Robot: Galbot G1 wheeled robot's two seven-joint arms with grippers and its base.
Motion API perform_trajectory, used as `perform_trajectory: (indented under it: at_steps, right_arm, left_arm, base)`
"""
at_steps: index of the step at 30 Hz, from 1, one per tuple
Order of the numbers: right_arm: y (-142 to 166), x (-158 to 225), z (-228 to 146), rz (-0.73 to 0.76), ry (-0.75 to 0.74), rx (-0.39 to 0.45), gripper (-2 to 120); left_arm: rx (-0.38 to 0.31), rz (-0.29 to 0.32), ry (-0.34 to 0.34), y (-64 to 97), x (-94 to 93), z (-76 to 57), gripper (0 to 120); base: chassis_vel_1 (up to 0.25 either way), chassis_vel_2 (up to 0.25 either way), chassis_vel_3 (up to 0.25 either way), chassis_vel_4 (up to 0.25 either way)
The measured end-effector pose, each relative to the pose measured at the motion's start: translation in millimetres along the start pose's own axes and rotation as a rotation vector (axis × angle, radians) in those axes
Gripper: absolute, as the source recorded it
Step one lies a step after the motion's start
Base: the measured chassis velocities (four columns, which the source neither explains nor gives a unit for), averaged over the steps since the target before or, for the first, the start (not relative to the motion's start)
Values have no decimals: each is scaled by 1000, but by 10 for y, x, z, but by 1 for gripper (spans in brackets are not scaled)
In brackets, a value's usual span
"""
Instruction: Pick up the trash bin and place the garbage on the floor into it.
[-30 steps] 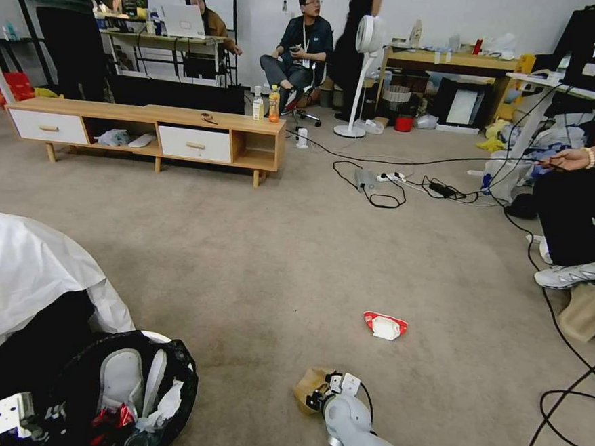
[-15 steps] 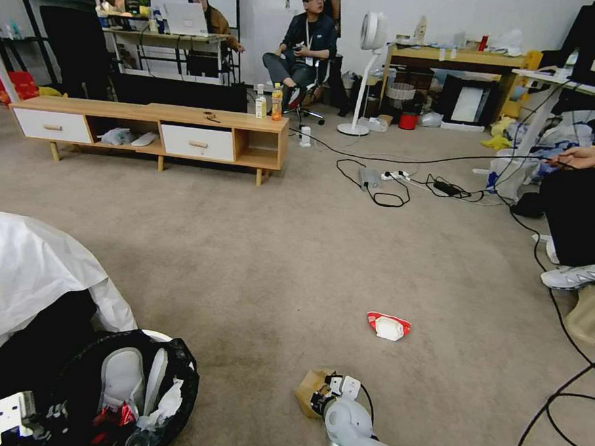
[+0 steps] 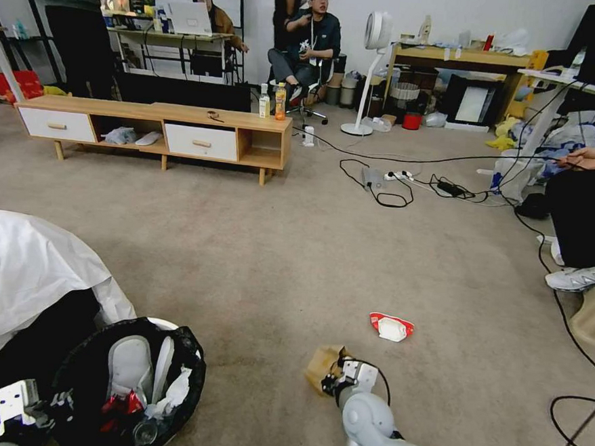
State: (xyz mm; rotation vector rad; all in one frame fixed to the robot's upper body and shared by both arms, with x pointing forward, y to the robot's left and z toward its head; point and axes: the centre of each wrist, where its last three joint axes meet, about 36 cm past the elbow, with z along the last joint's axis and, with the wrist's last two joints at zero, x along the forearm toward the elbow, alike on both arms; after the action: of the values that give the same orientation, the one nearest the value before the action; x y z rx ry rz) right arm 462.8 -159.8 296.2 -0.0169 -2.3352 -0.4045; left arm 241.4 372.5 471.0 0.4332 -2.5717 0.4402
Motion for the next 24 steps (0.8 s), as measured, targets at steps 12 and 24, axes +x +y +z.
perform_trajectory:
  at_steps: [12, 24]
  right_arm:
    - [75, 1045, -723, -113, -252, 108, 0]
    - [766, 2092, -1381, -569, -547, 116, 0]
  left_arm:
    - [43, 36, -9, -117, 156, -227, 1]
    - [37, 69, -10, -163, 178, -336, 1]
  base:
    - [0, 0, 0, 0]
    - [0, 0, 0, 0]
